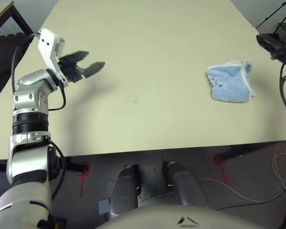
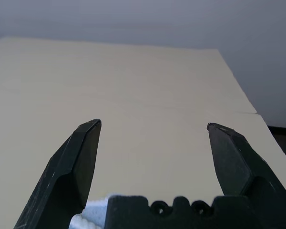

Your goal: Wipe the water off the table with a rag.

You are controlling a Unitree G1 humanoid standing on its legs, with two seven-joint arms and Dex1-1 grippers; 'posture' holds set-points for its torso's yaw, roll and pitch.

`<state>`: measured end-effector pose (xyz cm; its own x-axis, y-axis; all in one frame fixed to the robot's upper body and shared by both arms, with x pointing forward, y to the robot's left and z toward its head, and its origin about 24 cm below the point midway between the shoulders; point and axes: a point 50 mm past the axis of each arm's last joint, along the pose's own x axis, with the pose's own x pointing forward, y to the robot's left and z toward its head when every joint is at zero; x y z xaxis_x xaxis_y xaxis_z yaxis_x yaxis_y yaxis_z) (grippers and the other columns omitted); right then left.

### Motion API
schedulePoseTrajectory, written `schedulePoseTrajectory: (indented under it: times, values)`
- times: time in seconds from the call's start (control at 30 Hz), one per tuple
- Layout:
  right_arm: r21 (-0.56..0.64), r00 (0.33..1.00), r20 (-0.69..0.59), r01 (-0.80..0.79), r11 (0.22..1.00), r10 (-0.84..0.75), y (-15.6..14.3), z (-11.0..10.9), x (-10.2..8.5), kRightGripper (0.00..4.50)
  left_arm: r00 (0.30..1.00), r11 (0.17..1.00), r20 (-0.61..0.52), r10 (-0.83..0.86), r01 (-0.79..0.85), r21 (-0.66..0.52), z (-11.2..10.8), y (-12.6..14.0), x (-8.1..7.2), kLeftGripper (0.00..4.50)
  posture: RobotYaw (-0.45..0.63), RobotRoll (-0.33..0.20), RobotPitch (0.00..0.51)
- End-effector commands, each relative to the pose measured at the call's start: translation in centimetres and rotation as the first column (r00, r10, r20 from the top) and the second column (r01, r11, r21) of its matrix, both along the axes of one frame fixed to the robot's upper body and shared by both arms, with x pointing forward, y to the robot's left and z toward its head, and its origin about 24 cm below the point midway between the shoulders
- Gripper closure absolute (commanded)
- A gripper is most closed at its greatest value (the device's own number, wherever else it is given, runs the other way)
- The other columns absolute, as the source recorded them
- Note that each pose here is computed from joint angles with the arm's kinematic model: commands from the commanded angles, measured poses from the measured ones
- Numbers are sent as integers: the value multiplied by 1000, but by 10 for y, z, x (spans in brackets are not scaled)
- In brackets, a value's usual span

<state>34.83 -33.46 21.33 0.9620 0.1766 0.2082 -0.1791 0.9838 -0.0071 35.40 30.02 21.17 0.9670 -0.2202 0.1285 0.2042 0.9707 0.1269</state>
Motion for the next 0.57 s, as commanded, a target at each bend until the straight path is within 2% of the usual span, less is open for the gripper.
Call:
schedulePoseTrajectory:
  times: [0.03,0.2,0.37,0.57]
  values:
    - [60,995,68,64,996,-68,-7,-7,-7,53,982,981,2,188,-188,-46,-14,16,-6,0,-128,0,204]
    - [101,980,115,149,984,-161,-13,-22,-15,53,934,932,9,357,-356,-72,-28,34,-22,0,-109,0,218]
    - [120,965,132,212,970,-227,-17,-31,-19,53,898,894,-9,441,-440,-86,-39,41,-27,0,-99,0,230]
    - [136,956,128,246,960,-263,-19,-36,-20,53,896,893,-15,443,-443,-83,-43,41,-27,0,-92,0,231]
